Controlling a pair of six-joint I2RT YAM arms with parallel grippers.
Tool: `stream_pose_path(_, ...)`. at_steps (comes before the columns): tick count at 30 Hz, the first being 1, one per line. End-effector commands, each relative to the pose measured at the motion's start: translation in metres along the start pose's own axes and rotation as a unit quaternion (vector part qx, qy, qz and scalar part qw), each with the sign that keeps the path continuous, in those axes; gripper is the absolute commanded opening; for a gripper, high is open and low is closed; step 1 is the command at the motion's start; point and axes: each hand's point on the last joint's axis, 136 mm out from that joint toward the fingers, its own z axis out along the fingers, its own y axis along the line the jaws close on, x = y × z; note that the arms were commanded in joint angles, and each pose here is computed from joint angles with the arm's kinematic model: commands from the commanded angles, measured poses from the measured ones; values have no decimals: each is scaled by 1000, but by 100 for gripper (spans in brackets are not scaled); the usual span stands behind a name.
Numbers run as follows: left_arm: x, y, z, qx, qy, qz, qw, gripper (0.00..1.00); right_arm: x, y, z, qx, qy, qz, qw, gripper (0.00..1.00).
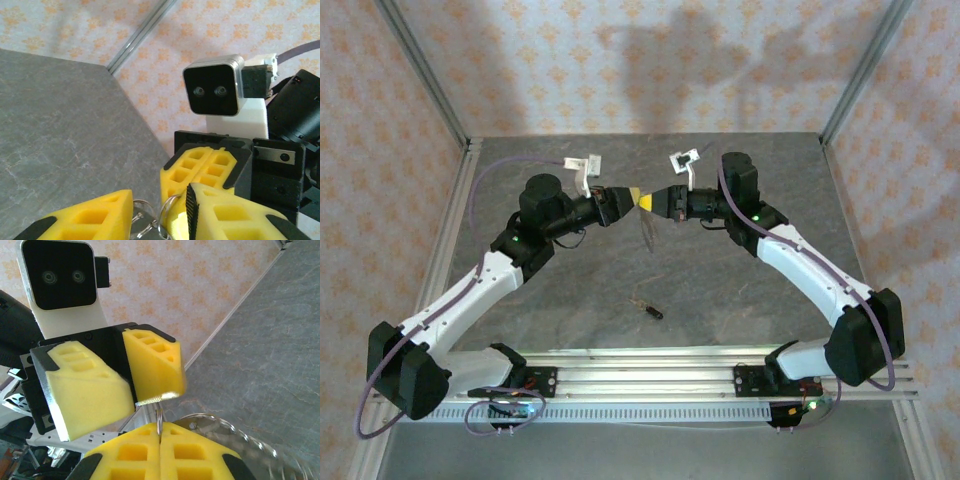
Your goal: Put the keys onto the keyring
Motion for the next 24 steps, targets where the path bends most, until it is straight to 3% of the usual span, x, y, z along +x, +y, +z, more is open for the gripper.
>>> stream_pose_path(1, -2, -14, 2, 30, -6, 15, 999, 31, -8, 14, -3, -24, -14, -24, 999, 0)
stream_pose_path(17, 12, -18, 1, 48, 12, 23, 998, 28, -14, 19, -6, -29, -27, -26, 999, 0)
stream_pose_path(24, 14, -9, 1, 29, 12, 24, 999, 38, -13, 18, -7, -25, -26, -27, 999, 0)
